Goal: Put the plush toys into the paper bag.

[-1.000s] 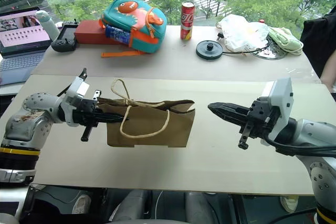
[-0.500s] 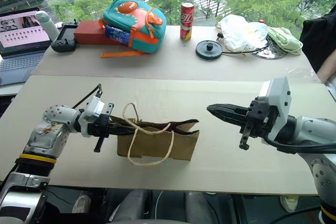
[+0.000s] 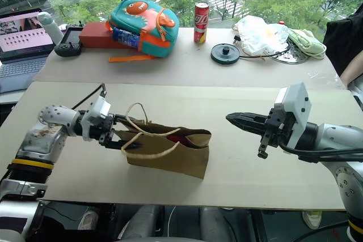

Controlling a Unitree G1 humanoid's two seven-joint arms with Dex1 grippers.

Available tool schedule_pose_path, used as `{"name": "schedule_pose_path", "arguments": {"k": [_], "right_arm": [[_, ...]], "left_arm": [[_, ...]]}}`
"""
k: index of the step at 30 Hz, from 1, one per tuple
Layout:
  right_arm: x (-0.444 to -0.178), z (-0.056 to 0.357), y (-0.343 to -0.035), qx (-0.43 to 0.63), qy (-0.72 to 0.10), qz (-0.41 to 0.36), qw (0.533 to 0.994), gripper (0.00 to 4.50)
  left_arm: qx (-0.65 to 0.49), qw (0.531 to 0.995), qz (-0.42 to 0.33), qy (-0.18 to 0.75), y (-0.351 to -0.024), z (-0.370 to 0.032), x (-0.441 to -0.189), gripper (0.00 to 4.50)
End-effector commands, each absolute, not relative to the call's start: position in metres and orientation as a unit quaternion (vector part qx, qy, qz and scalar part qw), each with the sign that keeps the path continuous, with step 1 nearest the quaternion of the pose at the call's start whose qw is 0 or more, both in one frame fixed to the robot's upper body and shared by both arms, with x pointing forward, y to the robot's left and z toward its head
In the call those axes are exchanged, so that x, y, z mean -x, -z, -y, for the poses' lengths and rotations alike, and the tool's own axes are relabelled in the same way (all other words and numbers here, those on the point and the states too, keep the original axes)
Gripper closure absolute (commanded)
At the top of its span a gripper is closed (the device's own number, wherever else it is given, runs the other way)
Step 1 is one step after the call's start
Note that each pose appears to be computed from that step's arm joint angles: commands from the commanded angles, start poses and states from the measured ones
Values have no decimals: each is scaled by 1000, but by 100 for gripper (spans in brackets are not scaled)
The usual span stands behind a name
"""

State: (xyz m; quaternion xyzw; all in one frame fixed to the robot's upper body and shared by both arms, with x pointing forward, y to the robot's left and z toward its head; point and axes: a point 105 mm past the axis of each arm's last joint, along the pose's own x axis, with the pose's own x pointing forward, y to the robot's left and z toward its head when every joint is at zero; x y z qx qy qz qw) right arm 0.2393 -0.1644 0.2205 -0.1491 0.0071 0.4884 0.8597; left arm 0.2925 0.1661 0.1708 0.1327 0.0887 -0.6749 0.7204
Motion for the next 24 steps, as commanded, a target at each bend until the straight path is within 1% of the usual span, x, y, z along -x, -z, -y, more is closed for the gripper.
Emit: {"name": "schedule_pose_path", "arguments": {"k": [1, 5, 10, 14, 24], "right_arm": [[-235, 162, -236, 174, -498, 19, 849, 450], [-233, 159, -235, 185, -507, 12, 842, 450], [-221, 152, -236, 199, -530, -1, 824, 450], [-215, 149, -239, 195, -538, 0, 820, 450], [-219, 149, -239, 193, -542, -2, 818, 450]], "left_arm": [[-118, 723, -88, 675, -222, -181, -275, 91], [-88, 731, -133, 664, -236, -200, -264, 91], [-86, 764, -150, 621, -242, -225, -267, 91], [-77, 772, -151, 612, -240, -228, -268, 91], [-73, 777, -149, 607, -234, -227, -268, 91]]}}
